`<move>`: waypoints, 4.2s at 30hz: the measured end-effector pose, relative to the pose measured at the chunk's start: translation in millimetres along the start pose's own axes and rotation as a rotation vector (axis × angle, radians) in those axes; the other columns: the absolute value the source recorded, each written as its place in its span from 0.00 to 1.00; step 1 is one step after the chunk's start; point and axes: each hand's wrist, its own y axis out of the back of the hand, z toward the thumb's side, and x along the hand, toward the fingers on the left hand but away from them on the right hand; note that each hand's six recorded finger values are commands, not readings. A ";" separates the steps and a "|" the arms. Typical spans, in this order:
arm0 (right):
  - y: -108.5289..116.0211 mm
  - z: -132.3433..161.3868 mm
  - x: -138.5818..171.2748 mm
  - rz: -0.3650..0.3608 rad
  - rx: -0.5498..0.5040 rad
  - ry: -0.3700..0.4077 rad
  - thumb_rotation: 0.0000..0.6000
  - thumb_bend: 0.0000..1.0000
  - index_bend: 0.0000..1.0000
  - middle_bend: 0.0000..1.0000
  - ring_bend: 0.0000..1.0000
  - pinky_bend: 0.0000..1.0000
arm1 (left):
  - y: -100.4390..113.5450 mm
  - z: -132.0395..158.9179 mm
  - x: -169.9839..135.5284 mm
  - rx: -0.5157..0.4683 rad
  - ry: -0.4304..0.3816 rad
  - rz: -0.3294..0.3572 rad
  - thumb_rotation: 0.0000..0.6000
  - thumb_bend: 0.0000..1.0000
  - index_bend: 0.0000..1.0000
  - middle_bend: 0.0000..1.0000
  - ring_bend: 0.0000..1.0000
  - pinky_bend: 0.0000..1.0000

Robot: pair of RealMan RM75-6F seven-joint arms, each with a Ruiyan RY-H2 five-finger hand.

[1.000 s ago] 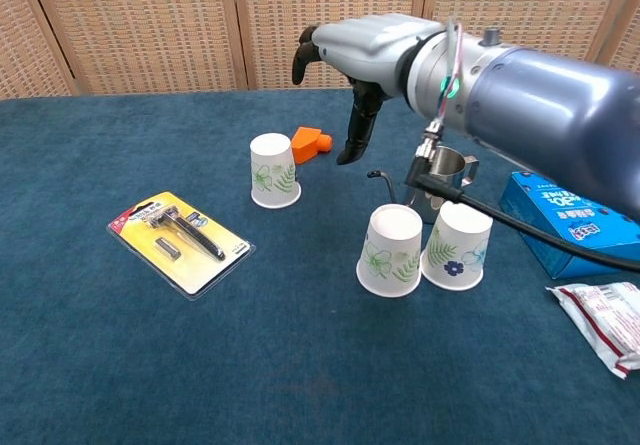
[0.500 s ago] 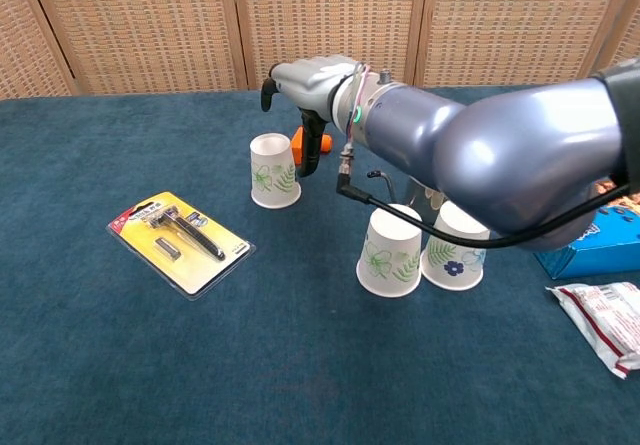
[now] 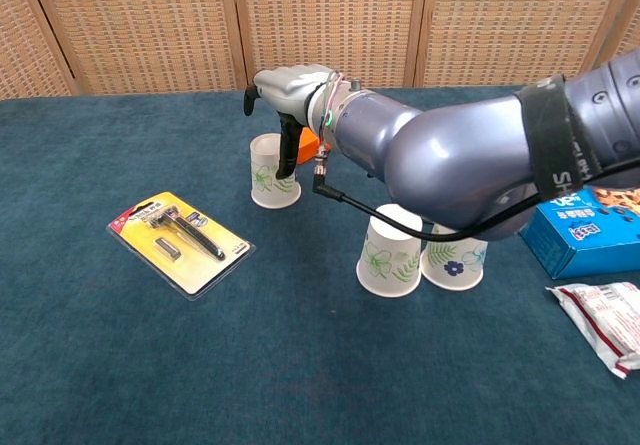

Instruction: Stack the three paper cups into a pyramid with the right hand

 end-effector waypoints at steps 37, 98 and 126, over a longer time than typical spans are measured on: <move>-25.9 -6.1 -8.6 0.015 -0.030 0.006 1.00 0.07 0.46 0.01 0.00 0.00 | -3.8 11.3 -3.1 0.007 -0.036 -0.015 1.00 0.28 0.02 0.00 0.00 0.00; 65.4 -61.4 209.5 -0.078 0.196 -0.020 1.00 0.07 0.48 0.01 0.00 0.00 | 10.1 31.5 -24.9 0.015 -0.105 0.011 1.00 0.29 0.02 0.00 0.00 0.00; 40.3 -73.4 190.4 0.055 0.227 -0.083 1.00 0.07 0.48 0.00 0.00 0.00 | 11.3 31.8 -24.4 0.021 -0.100 0.016 1.00 0.29 0.02 0.00 0.00 0.00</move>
